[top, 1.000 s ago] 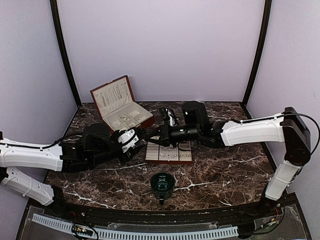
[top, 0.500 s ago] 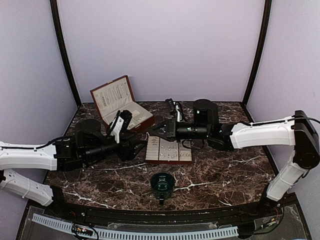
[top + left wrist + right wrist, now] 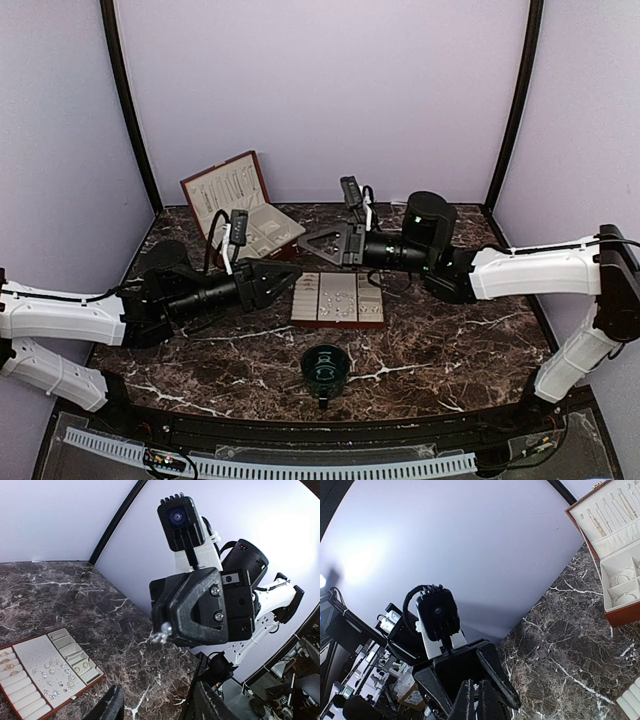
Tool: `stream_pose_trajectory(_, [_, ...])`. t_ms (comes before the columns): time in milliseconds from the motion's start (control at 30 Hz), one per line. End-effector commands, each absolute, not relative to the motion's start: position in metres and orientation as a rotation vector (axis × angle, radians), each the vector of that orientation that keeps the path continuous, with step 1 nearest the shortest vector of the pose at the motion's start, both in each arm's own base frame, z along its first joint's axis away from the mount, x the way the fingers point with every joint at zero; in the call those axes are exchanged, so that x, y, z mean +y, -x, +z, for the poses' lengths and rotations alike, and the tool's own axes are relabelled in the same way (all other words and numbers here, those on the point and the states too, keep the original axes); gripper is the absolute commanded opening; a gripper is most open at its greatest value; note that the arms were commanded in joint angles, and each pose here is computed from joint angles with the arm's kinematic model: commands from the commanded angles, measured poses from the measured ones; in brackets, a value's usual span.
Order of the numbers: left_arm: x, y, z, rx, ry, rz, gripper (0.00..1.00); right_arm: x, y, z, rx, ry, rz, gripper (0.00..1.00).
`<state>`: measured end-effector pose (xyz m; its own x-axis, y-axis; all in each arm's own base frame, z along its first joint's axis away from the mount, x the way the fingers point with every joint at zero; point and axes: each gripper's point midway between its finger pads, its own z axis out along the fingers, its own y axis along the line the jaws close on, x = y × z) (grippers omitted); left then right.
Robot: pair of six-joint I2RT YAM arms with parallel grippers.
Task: Organize the mixed jewelry
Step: Pass from the right arm to the left
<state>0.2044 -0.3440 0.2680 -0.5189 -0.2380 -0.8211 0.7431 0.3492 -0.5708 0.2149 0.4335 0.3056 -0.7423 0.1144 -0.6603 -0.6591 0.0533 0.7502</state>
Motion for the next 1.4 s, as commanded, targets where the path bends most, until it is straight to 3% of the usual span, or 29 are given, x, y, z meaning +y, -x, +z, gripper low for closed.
stream_pose_trajectory(0, [-0.345, -0.198, 0.293, 1.586, -0.460, -1.412, 0.49, 0.428, -0.203, 0.328, 1.649, 0.595, 1.808, 0.00])
stream_pose_trajectory(133, [-0.344, -0.202, 0.296, 1.578, -0.445, -1.402, 0.35, 0.429, -0.199, 0.330, 1.632, 0.617, 1.835, 0.00])
stream_pose_trajectory(267, [-0.343, -0.206, 0.299, 1.570, -0.418, -1.397, 0.30, 0.430, -0.194, 0.333, 1.612, 0.641, 1.865, 0.00])
stream_pose_trajectory(1000, [-0.345, -0.201, 0.320, 1.486, -0.439, -1.448, 0.31, 0.434, -0.190, 0.329, 1.623, 0.663, 1.881, 0.00])
stream_pose_trajectory(1367, [-0.348, -0.204, 0.324, 1.479, -0.432, -1.462, 0.17, 0.436, -0.187, 0.328, 1.623, 0.681, 1.892, 0.00])
